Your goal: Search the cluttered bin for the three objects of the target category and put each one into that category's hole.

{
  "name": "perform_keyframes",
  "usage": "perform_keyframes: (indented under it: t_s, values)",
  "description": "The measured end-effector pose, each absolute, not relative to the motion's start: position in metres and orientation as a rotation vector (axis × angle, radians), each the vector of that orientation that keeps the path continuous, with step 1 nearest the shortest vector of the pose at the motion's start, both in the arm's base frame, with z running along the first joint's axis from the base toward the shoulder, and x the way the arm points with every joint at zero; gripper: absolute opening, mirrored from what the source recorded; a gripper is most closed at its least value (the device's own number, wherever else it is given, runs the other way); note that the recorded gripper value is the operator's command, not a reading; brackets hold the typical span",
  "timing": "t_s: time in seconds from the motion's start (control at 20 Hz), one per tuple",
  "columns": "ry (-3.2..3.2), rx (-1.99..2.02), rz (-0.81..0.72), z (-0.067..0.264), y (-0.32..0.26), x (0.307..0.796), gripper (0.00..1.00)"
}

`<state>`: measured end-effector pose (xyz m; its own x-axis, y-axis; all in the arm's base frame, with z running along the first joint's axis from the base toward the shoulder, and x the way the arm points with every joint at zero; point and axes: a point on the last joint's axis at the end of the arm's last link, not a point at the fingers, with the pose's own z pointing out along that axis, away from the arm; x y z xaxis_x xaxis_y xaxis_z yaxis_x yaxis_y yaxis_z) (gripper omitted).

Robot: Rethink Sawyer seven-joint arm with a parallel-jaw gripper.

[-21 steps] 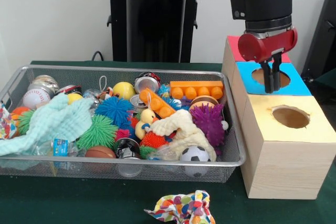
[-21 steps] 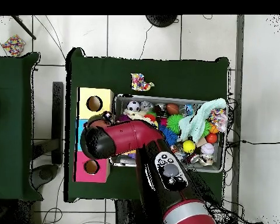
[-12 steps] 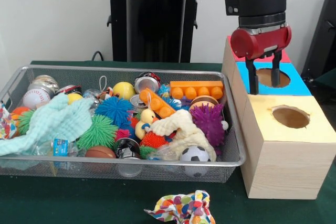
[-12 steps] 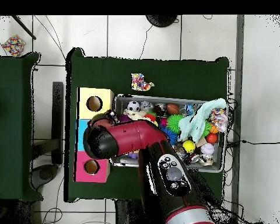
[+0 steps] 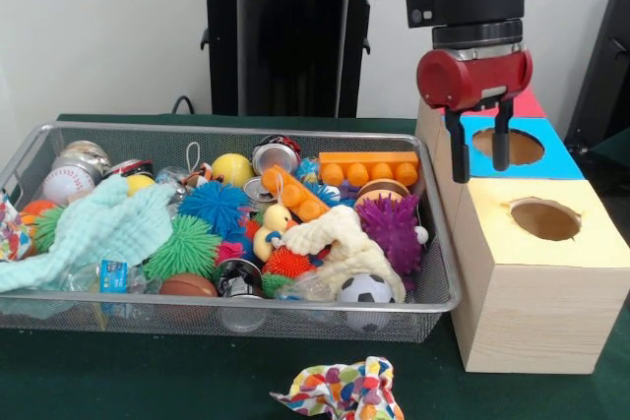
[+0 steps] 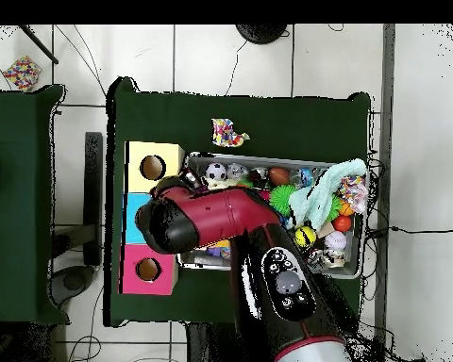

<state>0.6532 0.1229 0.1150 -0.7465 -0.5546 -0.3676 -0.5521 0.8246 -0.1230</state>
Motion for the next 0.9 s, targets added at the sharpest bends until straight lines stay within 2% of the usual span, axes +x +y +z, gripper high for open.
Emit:
perform_keyframes:
  t_s: [0.35,0.9]
  values:
    - [2.538,-0.874,-0.094,0.123,0.097,0.673,1.0]
    - [2.527,-0.797,-0.175,0.145,0.056,0.742,1.0]
